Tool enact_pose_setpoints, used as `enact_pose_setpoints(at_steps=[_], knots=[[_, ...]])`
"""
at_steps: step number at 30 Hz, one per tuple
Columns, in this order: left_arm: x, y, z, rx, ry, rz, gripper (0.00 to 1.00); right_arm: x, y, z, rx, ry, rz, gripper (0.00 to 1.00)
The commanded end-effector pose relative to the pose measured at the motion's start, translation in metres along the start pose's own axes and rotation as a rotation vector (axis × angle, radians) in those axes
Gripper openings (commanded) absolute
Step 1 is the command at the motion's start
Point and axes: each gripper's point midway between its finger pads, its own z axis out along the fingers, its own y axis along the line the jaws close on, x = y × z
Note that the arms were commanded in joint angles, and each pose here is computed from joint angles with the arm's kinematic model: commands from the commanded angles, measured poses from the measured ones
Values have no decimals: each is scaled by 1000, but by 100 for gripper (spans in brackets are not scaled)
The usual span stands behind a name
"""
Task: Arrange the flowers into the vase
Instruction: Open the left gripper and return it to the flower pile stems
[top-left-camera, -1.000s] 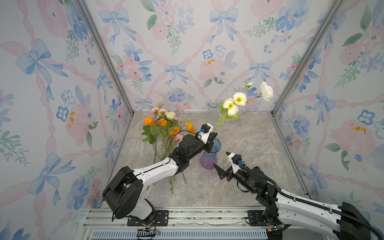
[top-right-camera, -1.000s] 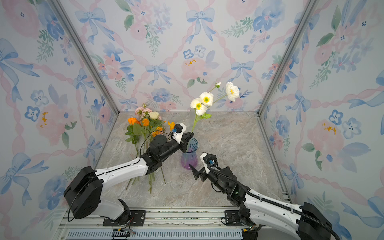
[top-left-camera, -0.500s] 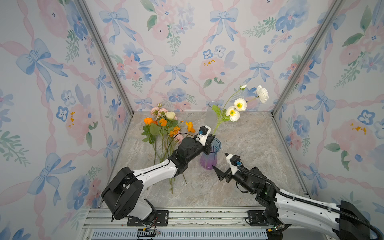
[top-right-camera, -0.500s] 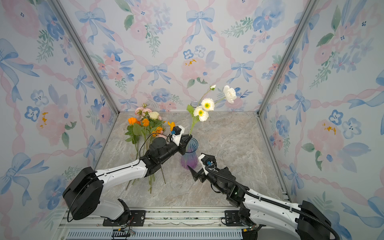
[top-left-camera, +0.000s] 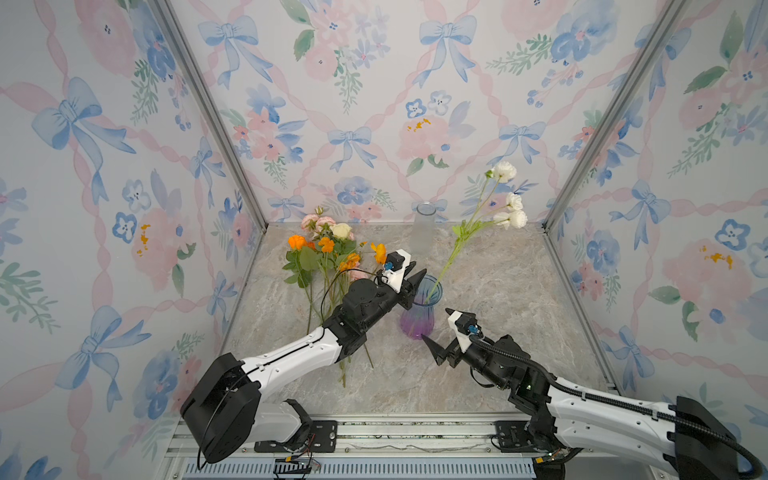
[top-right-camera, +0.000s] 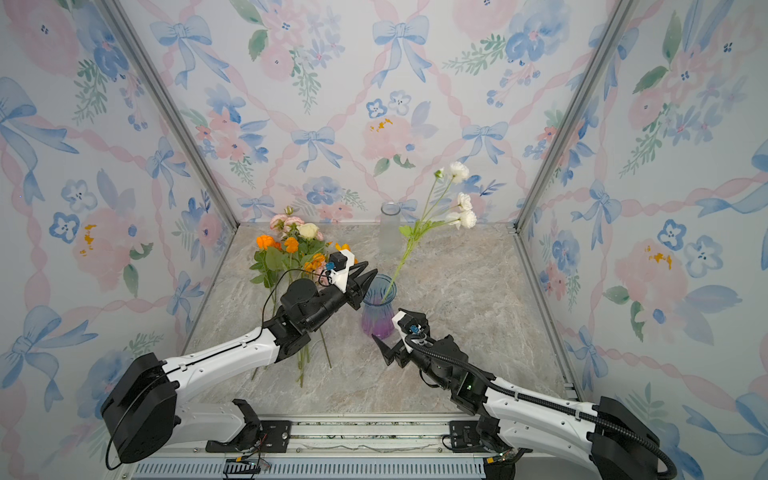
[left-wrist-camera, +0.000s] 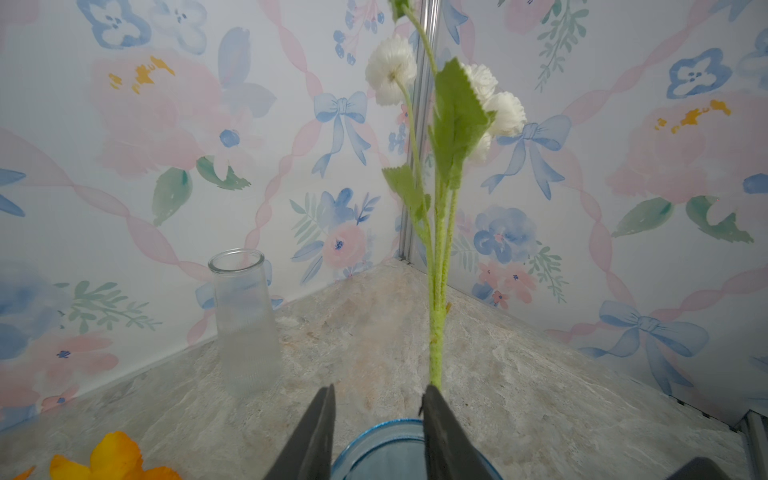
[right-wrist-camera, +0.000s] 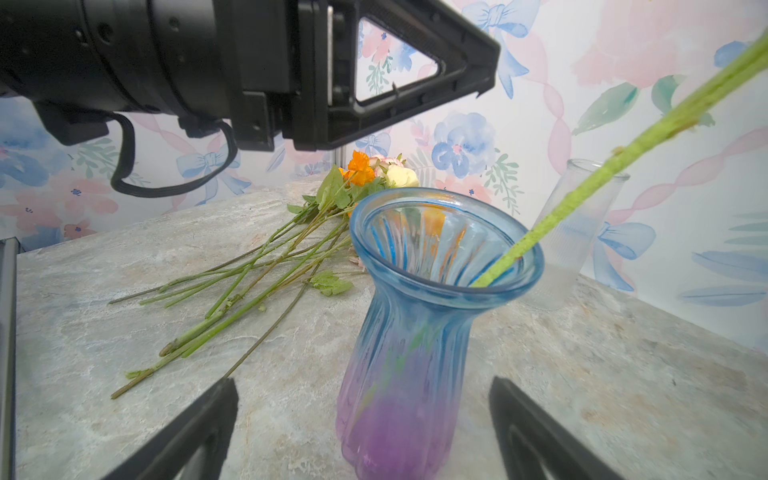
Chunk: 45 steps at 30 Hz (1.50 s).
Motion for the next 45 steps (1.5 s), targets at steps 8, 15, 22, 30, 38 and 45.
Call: enact_pose_setpoints(at_steps=[8, 15, 22, 30, 38, 45], knots=[[40, 94, -44, -476, 349, -130, 45, -28, 11, -5, -20, -70, -1, 97], [117, 164, -131, -819, 540, -283, 42, -23, 70, 2, -264, -70, -56, 97], [190, 202, -176, -906, 720, -434, 34, 0, 113, 18, -369, -8, -102, 97], [219, 222, -168, -917, 831, -446, 31, 6, 124, 29, -375, 29, -80, 97], [227, 226, -153, -896, 810, -473, 28, 9, 127, 31, -386, 44, -89, 97], [232, 229, -145, -885, 815, -480, 28, 9, 127, 32, -386, 46, -93, 97]])
